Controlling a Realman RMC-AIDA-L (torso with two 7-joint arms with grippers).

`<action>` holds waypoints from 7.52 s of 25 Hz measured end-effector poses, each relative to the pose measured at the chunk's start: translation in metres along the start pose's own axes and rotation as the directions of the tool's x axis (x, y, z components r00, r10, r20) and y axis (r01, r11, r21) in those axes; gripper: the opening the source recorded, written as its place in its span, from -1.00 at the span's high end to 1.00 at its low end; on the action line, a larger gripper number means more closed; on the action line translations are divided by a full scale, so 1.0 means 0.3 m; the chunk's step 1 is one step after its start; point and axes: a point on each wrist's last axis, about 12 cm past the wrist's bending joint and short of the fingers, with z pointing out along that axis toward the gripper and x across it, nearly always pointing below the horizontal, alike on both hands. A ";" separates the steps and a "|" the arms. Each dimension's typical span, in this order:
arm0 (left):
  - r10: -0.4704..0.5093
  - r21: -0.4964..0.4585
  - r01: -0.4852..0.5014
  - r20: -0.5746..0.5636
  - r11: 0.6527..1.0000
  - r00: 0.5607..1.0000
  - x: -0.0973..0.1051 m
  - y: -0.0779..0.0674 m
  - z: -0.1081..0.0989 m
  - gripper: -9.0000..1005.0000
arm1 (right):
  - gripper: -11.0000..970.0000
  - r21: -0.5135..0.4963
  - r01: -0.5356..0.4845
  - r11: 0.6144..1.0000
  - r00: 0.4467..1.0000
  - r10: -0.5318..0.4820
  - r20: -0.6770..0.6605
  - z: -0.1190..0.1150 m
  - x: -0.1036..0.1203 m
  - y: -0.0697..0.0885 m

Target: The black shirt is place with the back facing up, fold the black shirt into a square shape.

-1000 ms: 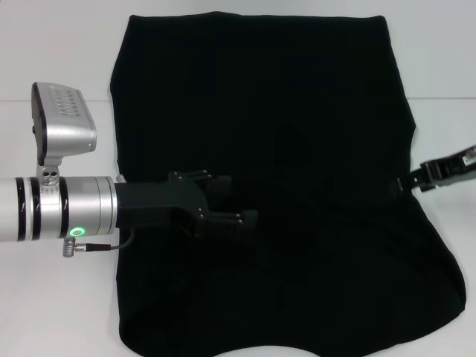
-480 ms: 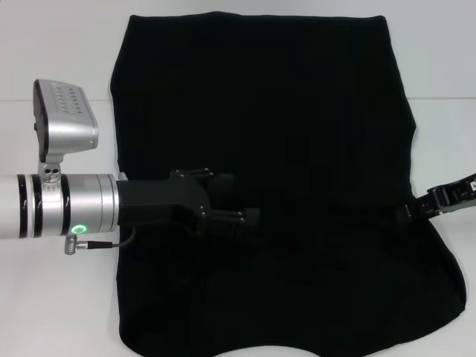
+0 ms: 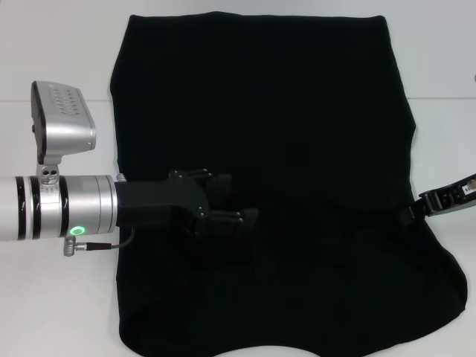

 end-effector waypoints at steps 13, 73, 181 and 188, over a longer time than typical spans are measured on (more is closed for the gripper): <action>0.002 0.004 -0.002 -0.006 1.000 1.000 0.001 -0.001 0.000 -0.76 | 0.97 -0.083 0.062 0.995 0.997 -0.059 0.044 -0.021 -0.031 0.040; 0.026 -0.063 -0.051 -0.343 0.997 0.939 0.135 -0.038 -0.270 -0.76 | -0.30 -0.232 0.347 0.909 0.814 -0.169 0.556 0.198 -0.084 0.239; -0.103 -0.166 0.100 -0.014 0.981 0.995 0.270 -0.062 -0.296 0.91 | -0.30 -0.165 -0.062 0.984 0.994 0.077 0.082 -0.074 0.324 -0.184; -0.105 -0.161 0.102 -0.012 0.982 0.994 0.274 -0.064 -0.291 0.91 | -0.30 -0.150 -0.065 0.986 0.997 0.071 0.036 -0.056 0.337 -0.181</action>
